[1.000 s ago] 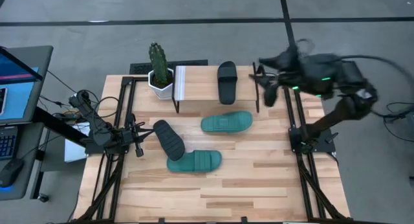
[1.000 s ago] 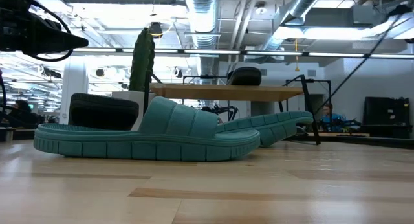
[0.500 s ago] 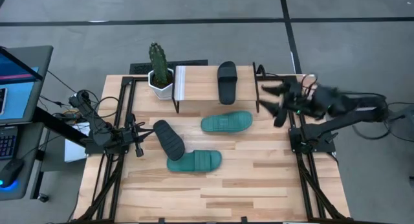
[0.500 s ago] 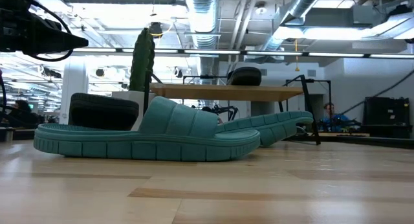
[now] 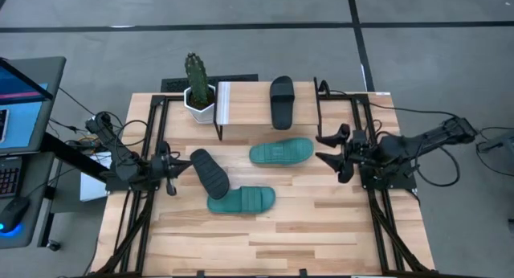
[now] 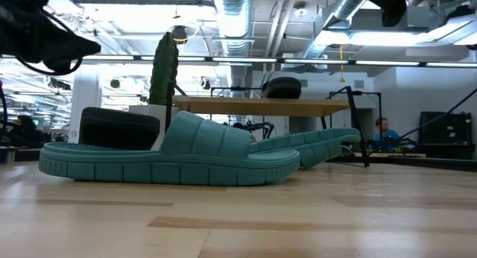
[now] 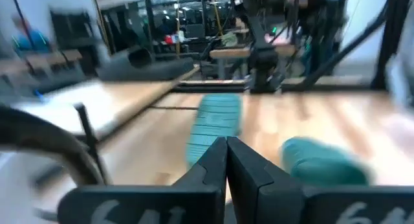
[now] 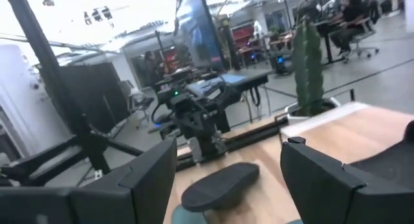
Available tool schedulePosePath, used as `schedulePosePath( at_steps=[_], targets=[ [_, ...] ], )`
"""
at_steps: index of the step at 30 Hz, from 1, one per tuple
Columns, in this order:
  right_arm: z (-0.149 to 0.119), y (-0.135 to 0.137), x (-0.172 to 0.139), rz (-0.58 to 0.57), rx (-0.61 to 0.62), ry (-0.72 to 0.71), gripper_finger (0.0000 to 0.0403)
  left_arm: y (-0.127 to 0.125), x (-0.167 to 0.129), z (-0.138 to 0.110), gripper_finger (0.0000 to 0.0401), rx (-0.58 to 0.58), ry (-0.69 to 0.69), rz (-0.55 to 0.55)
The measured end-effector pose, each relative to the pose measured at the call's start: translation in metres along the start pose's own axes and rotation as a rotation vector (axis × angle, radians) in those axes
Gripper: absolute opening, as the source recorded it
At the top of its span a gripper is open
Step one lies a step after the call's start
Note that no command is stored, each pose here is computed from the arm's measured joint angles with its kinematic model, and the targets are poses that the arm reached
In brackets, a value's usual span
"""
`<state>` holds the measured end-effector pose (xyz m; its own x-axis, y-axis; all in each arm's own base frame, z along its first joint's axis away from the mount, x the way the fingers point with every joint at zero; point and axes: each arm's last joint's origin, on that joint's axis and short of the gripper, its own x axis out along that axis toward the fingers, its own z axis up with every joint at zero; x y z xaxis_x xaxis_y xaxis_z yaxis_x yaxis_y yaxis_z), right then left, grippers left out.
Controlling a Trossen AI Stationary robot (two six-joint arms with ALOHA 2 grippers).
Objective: Pick and place slides into the shelf
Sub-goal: Put the black slipper on the shelf
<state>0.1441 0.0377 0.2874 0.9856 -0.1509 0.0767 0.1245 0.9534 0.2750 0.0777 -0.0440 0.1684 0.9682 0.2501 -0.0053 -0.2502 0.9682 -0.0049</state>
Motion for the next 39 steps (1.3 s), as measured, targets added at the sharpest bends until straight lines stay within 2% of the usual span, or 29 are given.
schedulePosePath(
  at_steps=[6,11,15,19,23,27,29,33,36,39],
  targets=[
    [-0.006,0.001,0.006,-0.013,0.019,0.032,0.0260,-0.004,0.000,0.002,0.0000,-0.437,0.020,-0.147],
    [-0.013,0.002,0.010,-0.028,0.047,0.079,0.0260,-0.009,-0.001,0.002,0.0000,-0.543,0.072,-0.294],
    [-0.019,0.001,0.011,-0.042,0.077,0.118,0.0260,-0.012,-0.001,0.001,0.0000,-0.621,0.113,-0.360],
    [-0.021,0.001,0.011,-0.048,0.078,0.136,0.0260,-0.015,0.000,-0.002,0.0000,-0.587,0.164,-0.374],
    [-0.020,0.000,0.011,-0.049,0.078,0.136,0.0260,-0.014,0.000,-0.005,0.0000,-0.502,0.314,-0.268],
    [-0.022,0.000,0.011,-0.054,0.068,0.153,0.0260,-0.016,0.001,0.011,0.0000,-0.401,0.431,-0.195],
    [-0.023,-0.001,0.010,-0.057,0.065,0.159,0.0260,-0.018,0.003,0.020,0.0000,-0.312,0.465,-0.173],
    [-0.025,-0.001,0.010,-0.065,0.052,0.183,0.0260,-0.030,0.010,0.042,0.0000,-0.153,0.438,-0.181],
    [-0.027,-0.002,0.009,-0.071,0.041,0.202,0.0260,-0.042,0.017,0.055,0.0000,-0.140,0.389,-0.199],
    [-0.030,-0.003,0.009,-0.078,0.027,0.226,0.0260,-0.052,0.022,0.061,0.0000,-0.189,0.338,-0.216]
  ],
)
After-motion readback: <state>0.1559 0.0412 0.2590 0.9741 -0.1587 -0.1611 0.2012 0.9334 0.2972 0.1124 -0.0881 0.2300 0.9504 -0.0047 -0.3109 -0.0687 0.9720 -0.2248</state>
